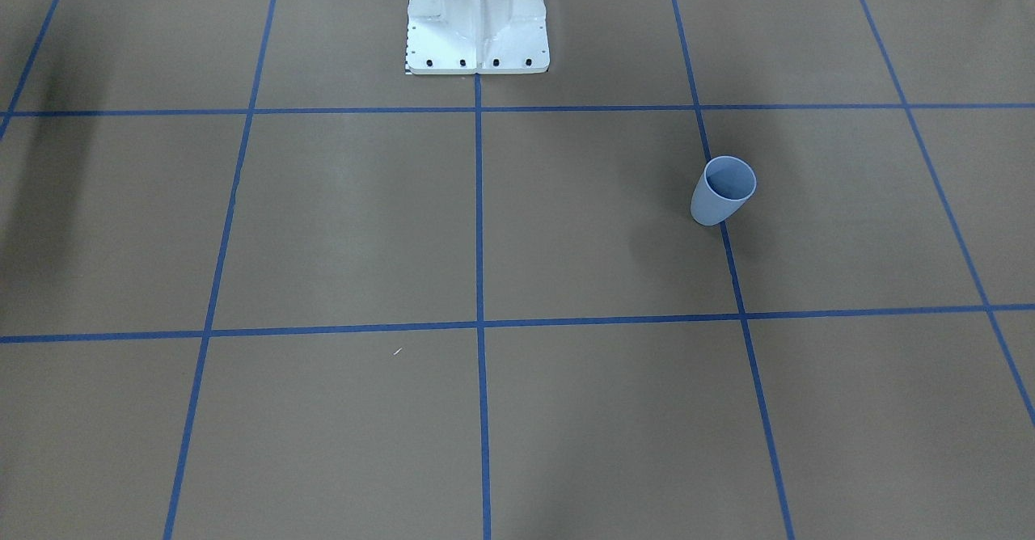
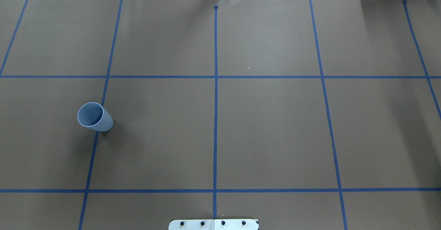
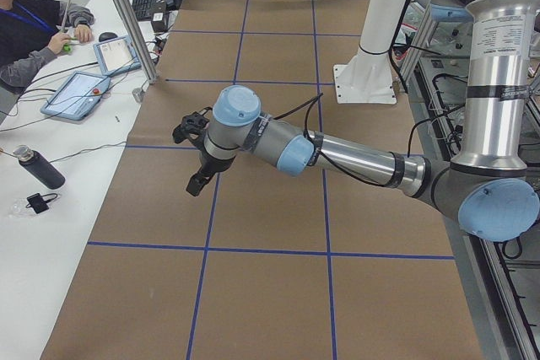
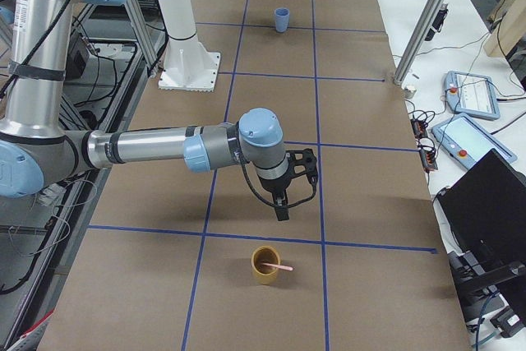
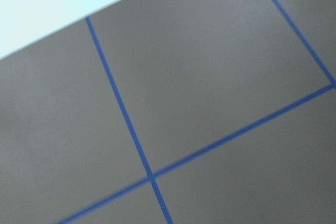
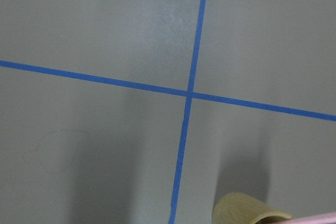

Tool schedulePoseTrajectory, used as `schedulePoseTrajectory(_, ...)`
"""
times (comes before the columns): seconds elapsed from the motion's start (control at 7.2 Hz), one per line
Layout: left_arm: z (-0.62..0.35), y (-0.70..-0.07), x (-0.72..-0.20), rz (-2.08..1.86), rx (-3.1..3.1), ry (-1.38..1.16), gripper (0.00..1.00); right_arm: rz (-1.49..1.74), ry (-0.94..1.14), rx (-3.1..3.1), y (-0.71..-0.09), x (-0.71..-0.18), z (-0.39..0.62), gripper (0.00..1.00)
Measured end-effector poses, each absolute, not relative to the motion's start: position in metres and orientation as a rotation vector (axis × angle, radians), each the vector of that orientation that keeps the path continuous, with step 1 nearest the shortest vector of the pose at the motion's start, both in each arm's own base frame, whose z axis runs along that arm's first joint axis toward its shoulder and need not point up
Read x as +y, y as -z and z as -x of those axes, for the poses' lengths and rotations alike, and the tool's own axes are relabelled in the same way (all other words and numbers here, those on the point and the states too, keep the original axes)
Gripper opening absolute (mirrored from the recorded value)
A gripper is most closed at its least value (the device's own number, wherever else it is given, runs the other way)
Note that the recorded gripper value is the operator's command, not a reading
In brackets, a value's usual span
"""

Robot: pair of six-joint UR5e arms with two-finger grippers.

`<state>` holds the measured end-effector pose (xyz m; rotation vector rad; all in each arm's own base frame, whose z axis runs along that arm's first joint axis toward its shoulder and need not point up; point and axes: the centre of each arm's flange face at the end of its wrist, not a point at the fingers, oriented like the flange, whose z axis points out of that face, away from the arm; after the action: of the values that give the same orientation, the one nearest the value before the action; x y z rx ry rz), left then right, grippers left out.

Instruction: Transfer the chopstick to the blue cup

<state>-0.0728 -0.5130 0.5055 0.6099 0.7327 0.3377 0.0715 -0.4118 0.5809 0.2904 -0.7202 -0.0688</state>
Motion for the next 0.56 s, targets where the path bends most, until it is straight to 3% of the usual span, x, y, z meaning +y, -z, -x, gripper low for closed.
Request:
schedulePoseTrajectory(0.28, 0.067, -0.505, -0.522, -0.649, 0.761, -0.364, 0.99, -0.375, 0.064, -0.767, -0.584, -0.41, -0.069, 1.0)
schedulePoseTrajectory(0.56, -0.004, -0.464, -0.535, -0.613, 0.885, -0.339, 0.99, -0.358, -0.064, -0.824, -0.561, -0.421, -0.055, 1.0)
